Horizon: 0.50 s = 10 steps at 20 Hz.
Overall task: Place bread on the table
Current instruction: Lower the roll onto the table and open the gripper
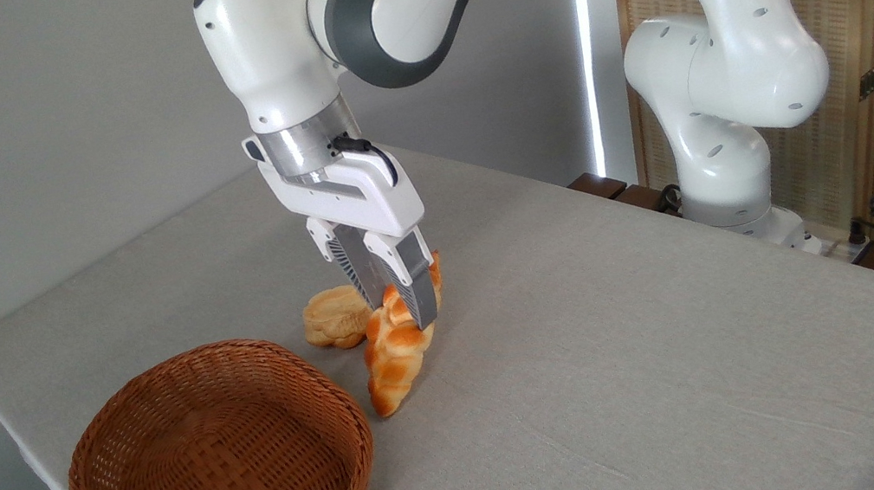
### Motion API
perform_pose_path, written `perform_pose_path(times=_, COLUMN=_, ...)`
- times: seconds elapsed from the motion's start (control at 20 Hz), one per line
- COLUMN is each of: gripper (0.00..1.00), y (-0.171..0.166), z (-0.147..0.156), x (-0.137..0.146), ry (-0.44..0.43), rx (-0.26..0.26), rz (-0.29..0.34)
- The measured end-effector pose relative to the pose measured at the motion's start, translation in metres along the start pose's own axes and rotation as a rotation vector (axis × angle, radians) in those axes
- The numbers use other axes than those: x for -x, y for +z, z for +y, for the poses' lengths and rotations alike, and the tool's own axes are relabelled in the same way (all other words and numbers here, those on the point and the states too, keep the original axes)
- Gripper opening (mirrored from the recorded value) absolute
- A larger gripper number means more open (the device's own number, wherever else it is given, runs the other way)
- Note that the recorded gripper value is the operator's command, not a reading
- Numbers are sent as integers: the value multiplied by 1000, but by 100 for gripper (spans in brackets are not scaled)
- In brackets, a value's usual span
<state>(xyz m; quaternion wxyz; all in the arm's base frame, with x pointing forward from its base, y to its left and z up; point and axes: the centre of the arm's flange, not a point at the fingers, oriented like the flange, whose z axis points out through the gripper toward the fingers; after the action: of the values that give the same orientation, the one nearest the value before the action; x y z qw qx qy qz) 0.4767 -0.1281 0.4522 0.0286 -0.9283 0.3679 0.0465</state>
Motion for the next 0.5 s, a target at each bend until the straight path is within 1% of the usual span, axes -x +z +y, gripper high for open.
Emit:
perform_pose_path(times=0.25, gripper=100, y=-25, z=-5, x=-5, ry=-3, rx=-24, rz=44)
perform_pose_path(times=0.5, gripper=100, y=-27, z=-5, x=-6, ry=-3, rx=-26, rz=48)
